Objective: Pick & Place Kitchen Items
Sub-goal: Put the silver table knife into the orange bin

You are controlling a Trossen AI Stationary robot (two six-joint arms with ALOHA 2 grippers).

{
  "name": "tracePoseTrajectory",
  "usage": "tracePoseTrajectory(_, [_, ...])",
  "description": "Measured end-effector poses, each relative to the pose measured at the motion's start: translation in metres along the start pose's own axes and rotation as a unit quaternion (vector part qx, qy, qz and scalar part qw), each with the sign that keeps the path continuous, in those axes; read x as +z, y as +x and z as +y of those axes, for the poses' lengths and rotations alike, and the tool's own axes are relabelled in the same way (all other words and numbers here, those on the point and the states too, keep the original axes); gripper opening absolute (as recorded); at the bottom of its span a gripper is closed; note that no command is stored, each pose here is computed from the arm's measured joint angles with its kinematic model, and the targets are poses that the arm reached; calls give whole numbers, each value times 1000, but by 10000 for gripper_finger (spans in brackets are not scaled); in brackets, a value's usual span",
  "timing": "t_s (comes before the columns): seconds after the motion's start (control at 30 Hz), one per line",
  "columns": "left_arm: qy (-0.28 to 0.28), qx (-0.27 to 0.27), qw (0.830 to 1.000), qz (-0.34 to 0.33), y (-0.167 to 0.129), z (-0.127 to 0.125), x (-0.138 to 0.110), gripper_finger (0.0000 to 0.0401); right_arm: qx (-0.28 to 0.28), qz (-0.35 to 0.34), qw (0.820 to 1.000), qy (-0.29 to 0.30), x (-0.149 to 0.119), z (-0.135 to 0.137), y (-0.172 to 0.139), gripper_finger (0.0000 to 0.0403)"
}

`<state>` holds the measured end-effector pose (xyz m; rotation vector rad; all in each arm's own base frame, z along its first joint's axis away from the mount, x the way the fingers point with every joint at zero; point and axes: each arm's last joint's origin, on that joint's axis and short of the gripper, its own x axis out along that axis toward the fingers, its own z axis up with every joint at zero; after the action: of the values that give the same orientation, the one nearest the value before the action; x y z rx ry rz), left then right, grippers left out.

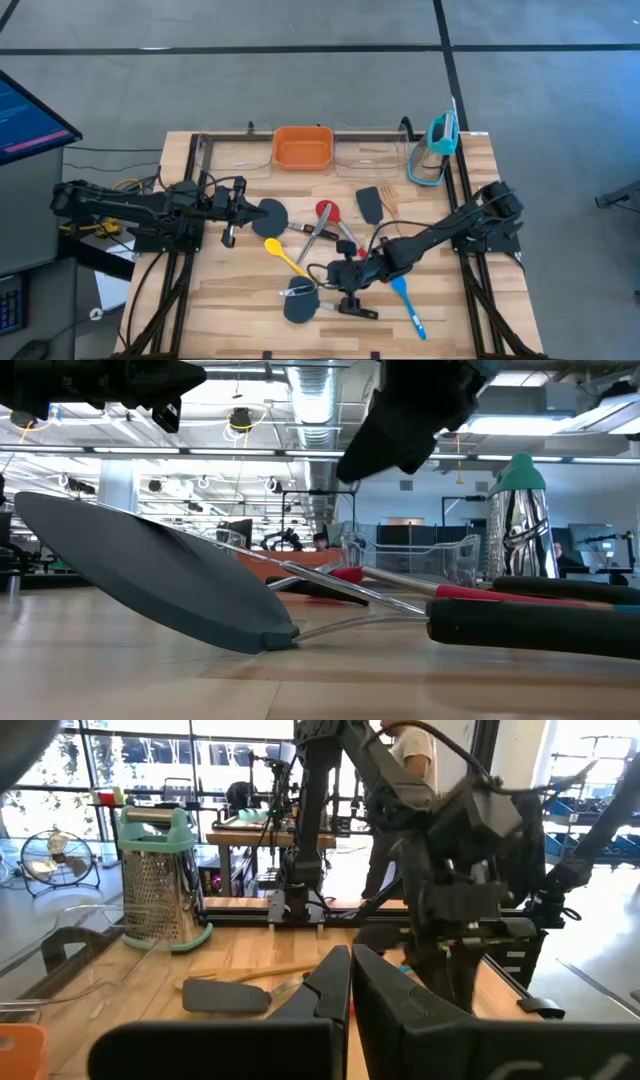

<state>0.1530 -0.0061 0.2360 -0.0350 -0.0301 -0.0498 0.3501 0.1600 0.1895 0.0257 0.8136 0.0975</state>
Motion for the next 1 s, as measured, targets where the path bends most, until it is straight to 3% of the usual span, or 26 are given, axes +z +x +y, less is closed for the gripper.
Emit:
tracePoseTrajectory(0.27, [0,0,1000,0,0,0,0,2,-7,20,1000,-16,-8,0,13,194])
tracePoseTrajectory(0.4, [0,0,1000,0,0,0,0,2,-8,20,1000,-14,-8,-2,13,232])
tracePoseTrajectory(0.6, [0,-1,1000,0,0,0,0,2,-11,21,1000,-10,-8,-3,15,227])
tracePoseTrajectory(1.0, [0,-2,1000,4,1,0,-2,2,-23,58,998,-4,-33,-2,54,204])
